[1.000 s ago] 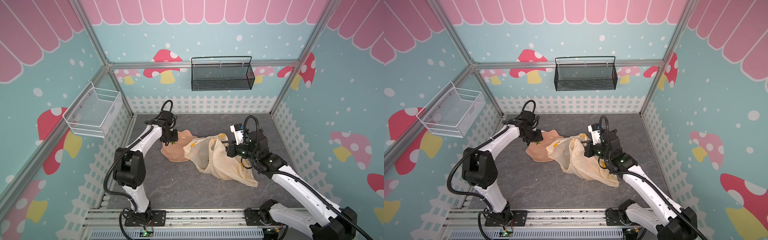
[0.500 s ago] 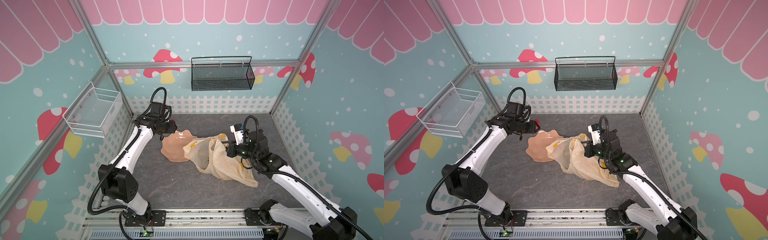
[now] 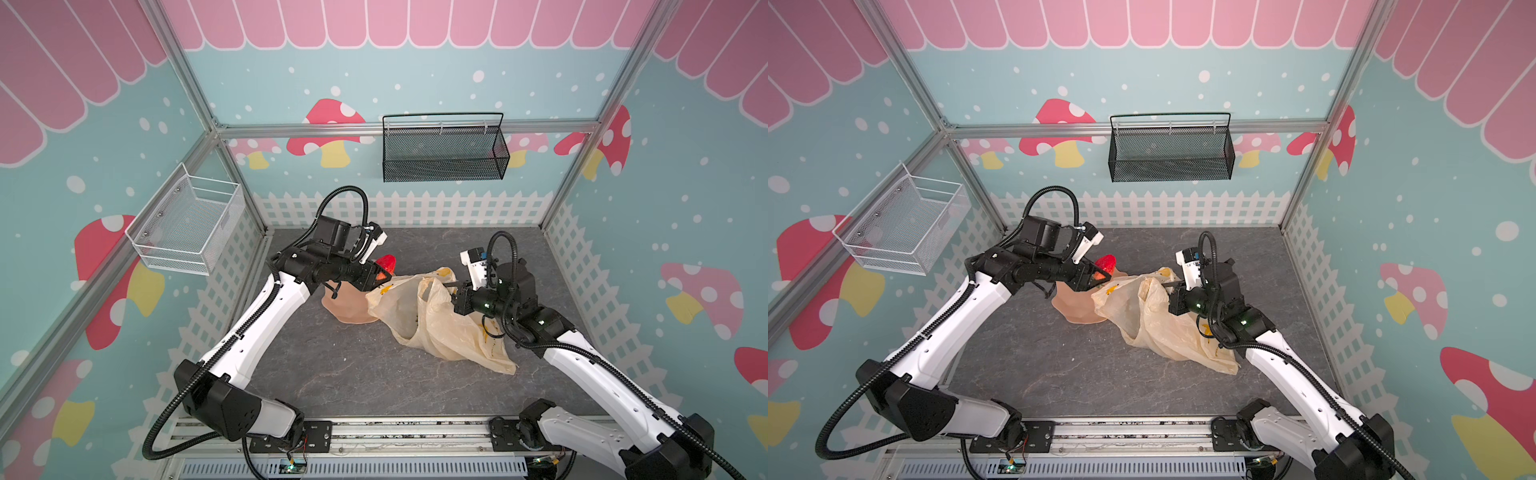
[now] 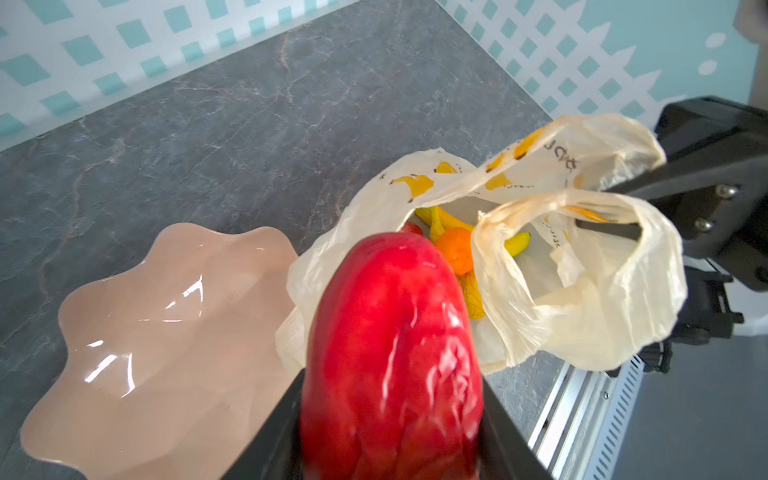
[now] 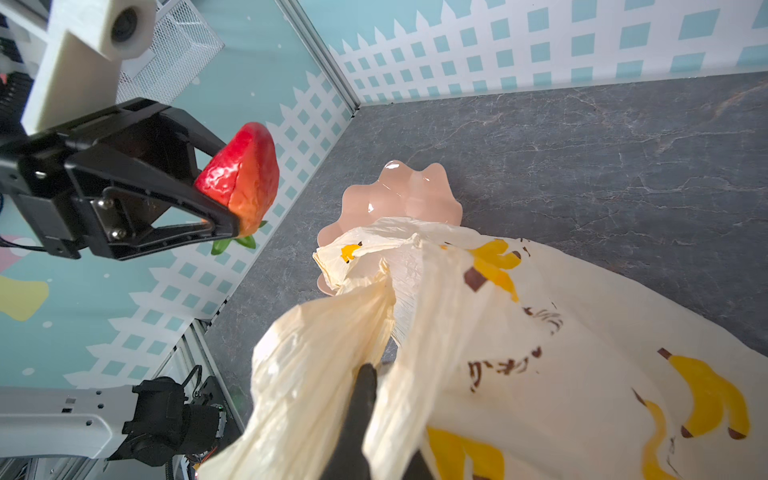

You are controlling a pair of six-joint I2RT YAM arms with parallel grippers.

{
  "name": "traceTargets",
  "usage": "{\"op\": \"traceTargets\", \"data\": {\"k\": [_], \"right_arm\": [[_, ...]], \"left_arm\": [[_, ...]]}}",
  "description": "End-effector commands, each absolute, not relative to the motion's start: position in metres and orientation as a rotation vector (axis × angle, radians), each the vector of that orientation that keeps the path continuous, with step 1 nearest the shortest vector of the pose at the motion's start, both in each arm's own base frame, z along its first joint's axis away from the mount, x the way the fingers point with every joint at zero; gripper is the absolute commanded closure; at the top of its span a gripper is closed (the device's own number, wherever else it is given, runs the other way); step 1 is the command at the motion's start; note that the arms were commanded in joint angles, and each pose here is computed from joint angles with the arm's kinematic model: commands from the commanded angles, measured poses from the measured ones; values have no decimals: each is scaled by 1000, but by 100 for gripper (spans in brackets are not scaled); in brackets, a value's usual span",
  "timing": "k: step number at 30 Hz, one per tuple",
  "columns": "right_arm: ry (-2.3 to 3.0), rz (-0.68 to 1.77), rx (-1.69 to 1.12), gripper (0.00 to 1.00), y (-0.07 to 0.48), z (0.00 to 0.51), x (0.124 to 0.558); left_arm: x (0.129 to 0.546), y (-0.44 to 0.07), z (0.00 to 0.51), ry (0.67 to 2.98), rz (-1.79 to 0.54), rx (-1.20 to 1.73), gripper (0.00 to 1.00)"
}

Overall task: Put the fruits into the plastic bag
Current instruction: 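Carry the strawberry with the left gripper down into the bag mouth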

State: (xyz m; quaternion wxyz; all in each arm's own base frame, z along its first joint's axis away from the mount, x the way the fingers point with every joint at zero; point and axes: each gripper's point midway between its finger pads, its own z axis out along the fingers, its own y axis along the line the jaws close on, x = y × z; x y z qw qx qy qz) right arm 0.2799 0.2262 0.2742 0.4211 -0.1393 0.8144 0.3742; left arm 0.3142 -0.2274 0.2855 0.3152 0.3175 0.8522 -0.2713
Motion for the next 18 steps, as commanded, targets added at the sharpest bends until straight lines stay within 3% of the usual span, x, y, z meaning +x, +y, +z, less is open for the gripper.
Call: {"op": "traceTargets", "data": {"k": [1,8,18], "right_arm": [[2011,936,-364,100,227,286,279],[2011,933,-362,100,227,286,280],[2008,930,-363,100,227,288,281]], "left_arm": [[294,-235,284,2211,-760,951,67],[277,-240,255,2292,-725,1045,66],[274,-255,176,2506,-602,1147,67]]}}
